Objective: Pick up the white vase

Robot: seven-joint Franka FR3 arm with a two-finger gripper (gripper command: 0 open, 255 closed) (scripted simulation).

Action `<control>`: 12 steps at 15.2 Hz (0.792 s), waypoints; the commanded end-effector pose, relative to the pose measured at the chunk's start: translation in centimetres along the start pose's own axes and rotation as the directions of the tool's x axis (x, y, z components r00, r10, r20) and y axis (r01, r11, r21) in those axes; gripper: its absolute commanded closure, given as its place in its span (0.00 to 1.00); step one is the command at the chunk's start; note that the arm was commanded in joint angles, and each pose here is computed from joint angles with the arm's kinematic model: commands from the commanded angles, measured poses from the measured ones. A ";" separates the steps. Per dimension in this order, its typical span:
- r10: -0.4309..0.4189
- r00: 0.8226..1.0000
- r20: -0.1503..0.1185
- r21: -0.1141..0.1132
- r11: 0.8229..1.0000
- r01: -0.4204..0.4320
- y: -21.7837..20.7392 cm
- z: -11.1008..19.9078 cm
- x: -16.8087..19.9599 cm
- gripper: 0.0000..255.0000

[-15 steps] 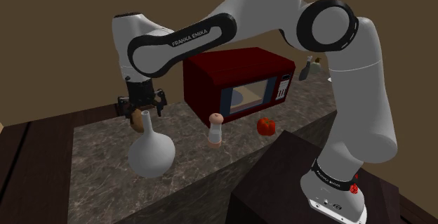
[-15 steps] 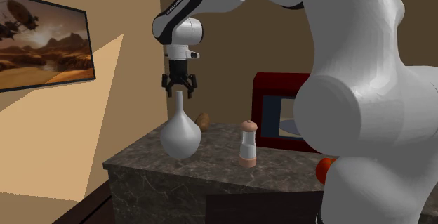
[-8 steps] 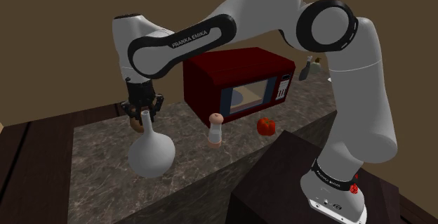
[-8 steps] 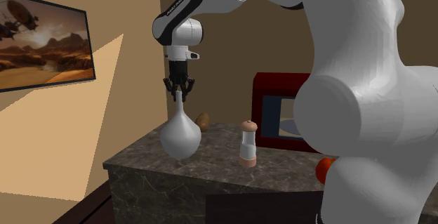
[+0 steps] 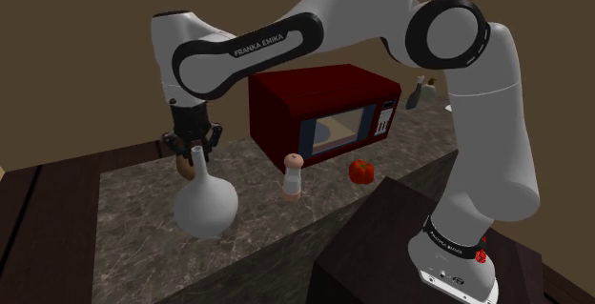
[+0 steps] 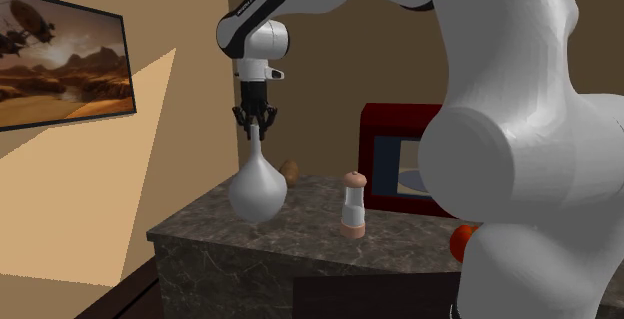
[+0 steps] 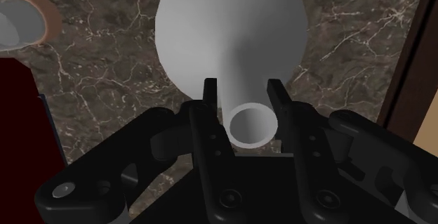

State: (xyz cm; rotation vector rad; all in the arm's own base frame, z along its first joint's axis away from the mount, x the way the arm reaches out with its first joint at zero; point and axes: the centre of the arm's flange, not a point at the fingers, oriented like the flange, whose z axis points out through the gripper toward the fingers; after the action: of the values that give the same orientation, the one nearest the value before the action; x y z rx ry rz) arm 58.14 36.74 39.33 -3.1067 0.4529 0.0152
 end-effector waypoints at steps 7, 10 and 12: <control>0.000 1.000 -0.001 0.001 1.000 0.000 -0.1 -4.3 0.0 1.00; 0.000 1.000 -0.001 0.001 1.000 0.000 -0.1 -5.9 0.0 1.00; 0.000 1.000 -0.001 0.001 1.000 0.000 -0.1 -6.5 0.0 1.00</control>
State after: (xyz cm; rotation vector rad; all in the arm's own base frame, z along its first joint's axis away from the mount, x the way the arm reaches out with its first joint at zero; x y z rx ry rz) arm 58.25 36.77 45.41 -3.1065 0.4526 0.0147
